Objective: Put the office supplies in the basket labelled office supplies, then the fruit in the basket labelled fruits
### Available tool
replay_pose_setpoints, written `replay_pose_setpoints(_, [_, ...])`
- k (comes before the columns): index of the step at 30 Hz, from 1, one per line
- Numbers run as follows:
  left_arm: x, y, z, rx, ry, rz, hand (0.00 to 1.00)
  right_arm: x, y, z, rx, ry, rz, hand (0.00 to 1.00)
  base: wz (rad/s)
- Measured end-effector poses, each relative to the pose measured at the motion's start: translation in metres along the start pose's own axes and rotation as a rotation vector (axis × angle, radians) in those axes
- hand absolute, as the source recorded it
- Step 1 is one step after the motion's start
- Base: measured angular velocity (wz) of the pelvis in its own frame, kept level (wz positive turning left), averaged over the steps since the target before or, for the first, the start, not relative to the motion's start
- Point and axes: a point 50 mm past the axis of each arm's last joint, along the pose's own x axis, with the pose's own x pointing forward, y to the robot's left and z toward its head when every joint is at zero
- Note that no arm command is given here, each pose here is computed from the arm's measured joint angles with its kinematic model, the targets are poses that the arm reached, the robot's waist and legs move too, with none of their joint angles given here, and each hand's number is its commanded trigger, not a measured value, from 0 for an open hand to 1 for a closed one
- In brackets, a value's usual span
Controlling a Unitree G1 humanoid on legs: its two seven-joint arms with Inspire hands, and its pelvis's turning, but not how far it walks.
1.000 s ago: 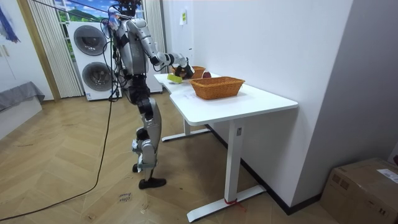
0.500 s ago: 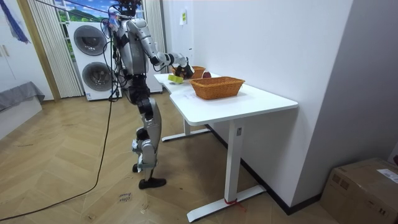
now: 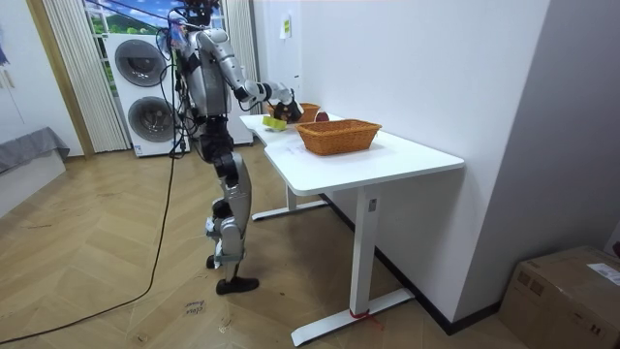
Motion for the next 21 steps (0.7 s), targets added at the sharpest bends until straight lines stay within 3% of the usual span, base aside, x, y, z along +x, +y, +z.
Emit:
replay_pose_setpoints(11, [0.0,0.002,-0.003,-0.034,0.013,0.013,0.0,-0.017,-0.024,-0.023,0.025,0.072,-0.105,1.0,0.0])
replay_pose_setpoints(21, [-0.003,0.004,-0.016,-0.072,0.042,0.031,0.0,-0.051,-0.047,-0.021,0.015,0.031,-0.269,1.0,-0.06])
